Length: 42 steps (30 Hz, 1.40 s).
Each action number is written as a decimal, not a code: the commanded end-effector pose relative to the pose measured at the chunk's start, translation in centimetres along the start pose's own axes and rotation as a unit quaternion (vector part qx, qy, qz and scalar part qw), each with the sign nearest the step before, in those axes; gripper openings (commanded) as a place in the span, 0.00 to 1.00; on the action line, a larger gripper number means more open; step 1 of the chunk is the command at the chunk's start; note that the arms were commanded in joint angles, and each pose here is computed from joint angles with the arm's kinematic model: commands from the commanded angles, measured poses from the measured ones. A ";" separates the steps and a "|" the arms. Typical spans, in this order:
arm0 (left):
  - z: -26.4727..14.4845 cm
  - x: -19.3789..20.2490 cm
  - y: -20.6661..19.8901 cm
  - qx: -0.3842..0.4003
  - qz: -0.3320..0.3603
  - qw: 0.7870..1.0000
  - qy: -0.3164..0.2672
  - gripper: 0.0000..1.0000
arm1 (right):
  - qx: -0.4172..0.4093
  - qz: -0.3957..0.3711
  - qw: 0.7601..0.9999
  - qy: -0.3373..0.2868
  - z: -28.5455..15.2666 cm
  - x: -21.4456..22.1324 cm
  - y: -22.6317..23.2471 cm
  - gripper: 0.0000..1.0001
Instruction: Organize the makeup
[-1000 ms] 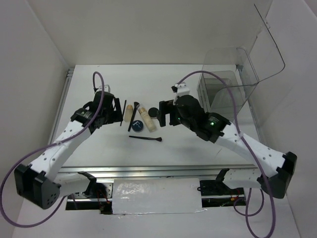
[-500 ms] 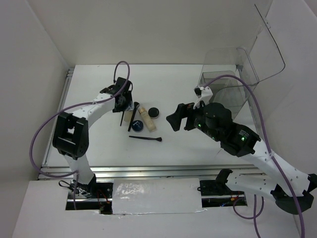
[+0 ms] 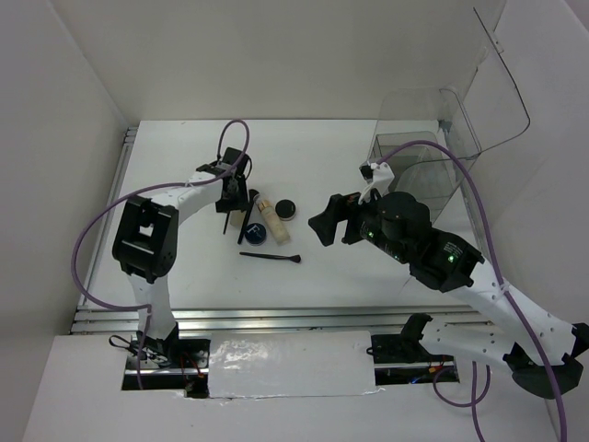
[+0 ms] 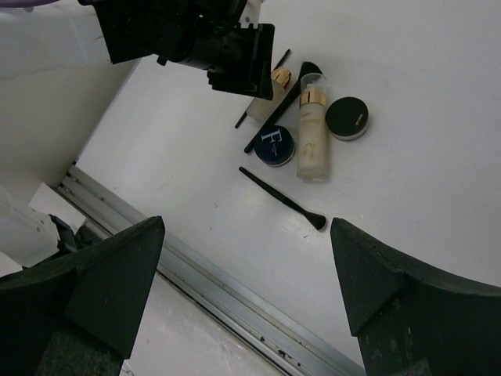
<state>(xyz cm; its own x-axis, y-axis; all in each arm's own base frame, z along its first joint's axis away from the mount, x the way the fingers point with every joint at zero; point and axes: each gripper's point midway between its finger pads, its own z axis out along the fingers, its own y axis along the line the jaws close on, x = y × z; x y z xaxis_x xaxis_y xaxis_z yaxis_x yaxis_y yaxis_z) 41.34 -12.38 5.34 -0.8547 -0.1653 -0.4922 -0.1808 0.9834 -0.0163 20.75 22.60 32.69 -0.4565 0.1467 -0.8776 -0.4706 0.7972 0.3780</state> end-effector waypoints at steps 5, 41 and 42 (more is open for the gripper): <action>1.1 -0.2 -0.4 0.002 0.008 1.000 0.001 0.51 | -0.005 -0.001 1.000 -0.008 -0.1 -0.2 0.3 0.95; -1.4 -0.8 -0.8 0.033 -0.004 0.999 -0.020 0.00 | 0.016 0.003 1.000 -0.017 -0.2 -0.3 -0.6 0.95; -1.7 -1.2 -0.9 0.036 -0.005 0.999 -0.025 0.00 | 0.014 0.004 1.000 -0.017 -0.2 -0.3 -0.6 0.95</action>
<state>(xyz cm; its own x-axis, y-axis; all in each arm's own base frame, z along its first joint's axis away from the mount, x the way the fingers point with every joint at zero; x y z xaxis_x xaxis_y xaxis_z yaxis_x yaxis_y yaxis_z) 40.58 -12.69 3.69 -0.8739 -0.1625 -0.4582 -0.1689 0.9853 -0.0271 21.06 22.11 32.33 -0.4507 0.1485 -0.8802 -0.4475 0.8156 0.3667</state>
